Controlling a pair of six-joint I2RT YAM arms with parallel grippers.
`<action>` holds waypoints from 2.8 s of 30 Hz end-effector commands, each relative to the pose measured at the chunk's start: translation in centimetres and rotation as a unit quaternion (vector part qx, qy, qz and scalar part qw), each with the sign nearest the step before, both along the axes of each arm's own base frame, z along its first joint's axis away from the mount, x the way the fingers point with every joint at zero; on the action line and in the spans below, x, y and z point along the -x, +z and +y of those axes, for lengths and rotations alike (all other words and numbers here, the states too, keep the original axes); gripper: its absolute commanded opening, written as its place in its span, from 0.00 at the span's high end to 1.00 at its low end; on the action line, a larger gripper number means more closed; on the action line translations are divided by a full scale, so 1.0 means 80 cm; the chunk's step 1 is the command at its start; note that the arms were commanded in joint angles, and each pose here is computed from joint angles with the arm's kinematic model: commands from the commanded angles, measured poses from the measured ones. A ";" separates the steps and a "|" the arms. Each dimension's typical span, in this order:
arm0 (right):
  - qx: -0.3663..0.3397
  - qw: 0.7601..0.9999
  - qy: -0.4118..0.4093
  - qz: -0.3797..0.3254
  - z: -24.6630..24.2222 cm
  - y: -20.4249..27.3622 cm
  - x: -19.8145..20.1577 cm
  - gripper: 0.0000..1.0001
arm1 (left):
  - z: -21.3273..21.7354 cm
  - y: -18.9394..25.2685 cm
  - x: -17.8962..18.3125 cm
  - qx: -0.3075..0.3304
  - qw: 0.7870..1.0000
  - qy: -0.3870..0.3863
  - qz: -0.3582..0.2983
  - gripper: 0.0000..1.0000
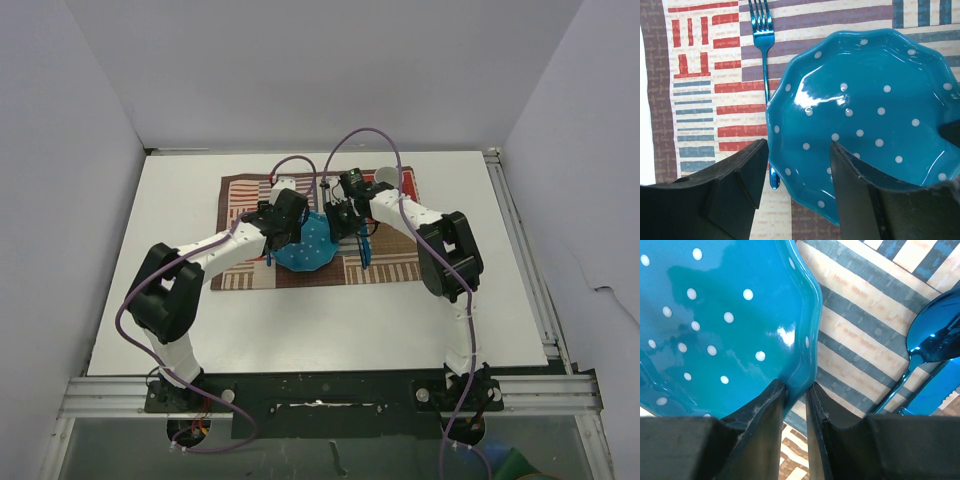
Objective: Set the dinner table for one person
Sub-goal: Adjust the knife on the napkin.
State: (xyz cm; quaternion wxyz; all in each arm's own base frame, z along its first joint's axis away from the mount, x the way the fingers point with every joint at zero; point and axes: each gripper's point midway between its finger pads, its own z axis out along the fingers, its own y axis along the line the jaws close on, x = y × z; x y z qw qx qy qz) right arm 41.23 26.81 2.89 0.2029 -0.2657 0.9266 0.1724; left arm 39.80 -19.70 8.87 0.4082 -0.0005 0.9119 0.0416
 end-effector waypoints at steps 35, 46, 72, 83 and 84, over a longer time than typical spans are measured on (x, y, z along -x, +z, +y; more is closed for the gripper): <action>-0.007 0.996 -0.058 -0.063 -0.018 0.012 -0.090 0.84 | -0.009 0.011 0.003 0.019 1.000 -0.005 -0.019 0.47; -0.001 0.994 -0.088 -0.072 -0.041 0.015 -0.109 0.84 | -0.008 0.010 0.003 0.019 1.000 -0.005 -0.019 0.47; -0.047 0.985 -0.040 -0.158 -0.009 0.116 -0.012 0.24 | 0.009 0.114 0.010 -0.007 0.996 0.013 -0.084 0.47; 0.014 0.957 -0.139 -0.253 -0.059 0.177 0.092 0.30 | 0.014 0.141 0.055 0.023 0.995 -0.004 -0.094 0.47; 0.023 0.952 -0.158 -0.261 -0.071 0.181 0.098 0.28 | 0.015 0.139 0.061 0.027 0.995 -0.009 -0.093 0.47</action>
